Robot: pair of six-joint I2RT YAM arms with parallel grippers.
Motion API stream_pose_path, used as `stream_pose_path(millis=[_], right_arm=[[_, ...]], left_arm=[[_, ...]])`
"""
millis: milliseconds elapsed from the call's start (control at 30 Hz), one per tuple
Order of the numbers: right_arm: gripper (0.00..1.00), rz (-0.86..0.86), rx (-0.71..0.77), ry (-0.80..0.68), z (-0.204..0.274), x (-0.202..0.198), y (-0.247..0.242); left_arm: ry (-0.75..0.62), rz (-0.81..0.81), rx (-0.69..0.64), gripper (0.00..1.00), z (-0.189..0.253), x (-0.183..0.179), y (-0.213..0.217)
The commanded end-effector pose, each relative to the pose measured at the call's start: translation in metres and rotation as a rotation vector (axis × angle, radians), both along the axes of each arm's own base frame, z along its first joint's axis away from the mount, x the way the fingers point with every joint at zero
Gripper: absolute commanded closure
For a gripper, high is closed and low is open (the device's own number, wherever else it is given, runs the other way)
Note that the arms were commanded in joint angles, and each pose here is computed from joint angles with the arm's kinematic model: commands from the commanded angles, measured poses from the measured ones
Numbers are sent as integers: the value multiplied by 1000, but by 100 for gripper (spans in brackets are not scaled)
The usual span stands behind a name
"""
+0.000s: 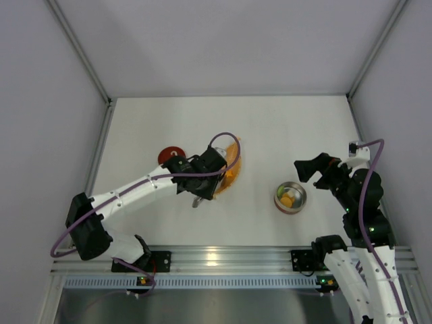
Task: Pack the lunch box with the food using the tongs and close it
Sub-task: Pick up the fake food from the plate.
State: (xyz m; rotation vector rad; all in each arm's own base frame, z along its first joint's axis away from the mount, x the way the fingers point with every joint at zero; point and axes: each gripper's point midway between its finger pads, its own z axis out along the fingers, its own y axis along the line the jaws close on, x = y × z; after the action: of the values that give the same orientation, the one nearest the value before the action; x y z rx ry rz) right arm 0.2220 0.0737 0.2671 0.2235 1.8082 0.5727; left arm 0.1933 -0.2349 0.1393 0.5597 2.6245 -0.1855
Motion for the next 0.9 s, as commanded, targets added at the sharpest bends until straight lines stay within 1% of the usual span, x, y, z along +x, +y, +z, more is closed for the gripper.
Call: stream_pose_path(millis=[0,233,367,467,533,567,633,667,733,767,833,867], right_arm=[[0,-17,-3,-36,9,5,-3],[0,-19,1,-36,9,4,-4],[0,-16,2,-36,9,4,-3],[0,-15,4,-37,10,4,-3],[1,-16,4,-39,11,4,-3],[1,-19,2,-39,12,3,-4],[1,-24,-4,-37,12,2,-5],[1,-26,-4,-39,13,1,-5],[1,-30,-8,-38,14,0,-7],[0,-33,-9,-40,15,0,-7],[0,-38,-12,-40,16,-2,-8],[0,-42,-15,-43,16,-2,-9]], left_arm=[[-96,9,-70,76,39,16,-9],[-152,12,-106,77,68,26,-16],[-162,-9,-172,78,84,30,-33],[-172,-46,-222,78,96,30,-56],[-168,-69,-218,79,94,30,-70],[-178,-96,-236,78,102,26,-82],[-173,-118,-225,78,97,25,-97],[-186,-145,-250,78,106,20,-110],[-174,-187,-245,78,100,11,-129],[-181,-200,-261,78,106,9,-138],[-168,-227,-247,78,96,5,-155],[-171,-253,-262,78,100,-3,-165]])
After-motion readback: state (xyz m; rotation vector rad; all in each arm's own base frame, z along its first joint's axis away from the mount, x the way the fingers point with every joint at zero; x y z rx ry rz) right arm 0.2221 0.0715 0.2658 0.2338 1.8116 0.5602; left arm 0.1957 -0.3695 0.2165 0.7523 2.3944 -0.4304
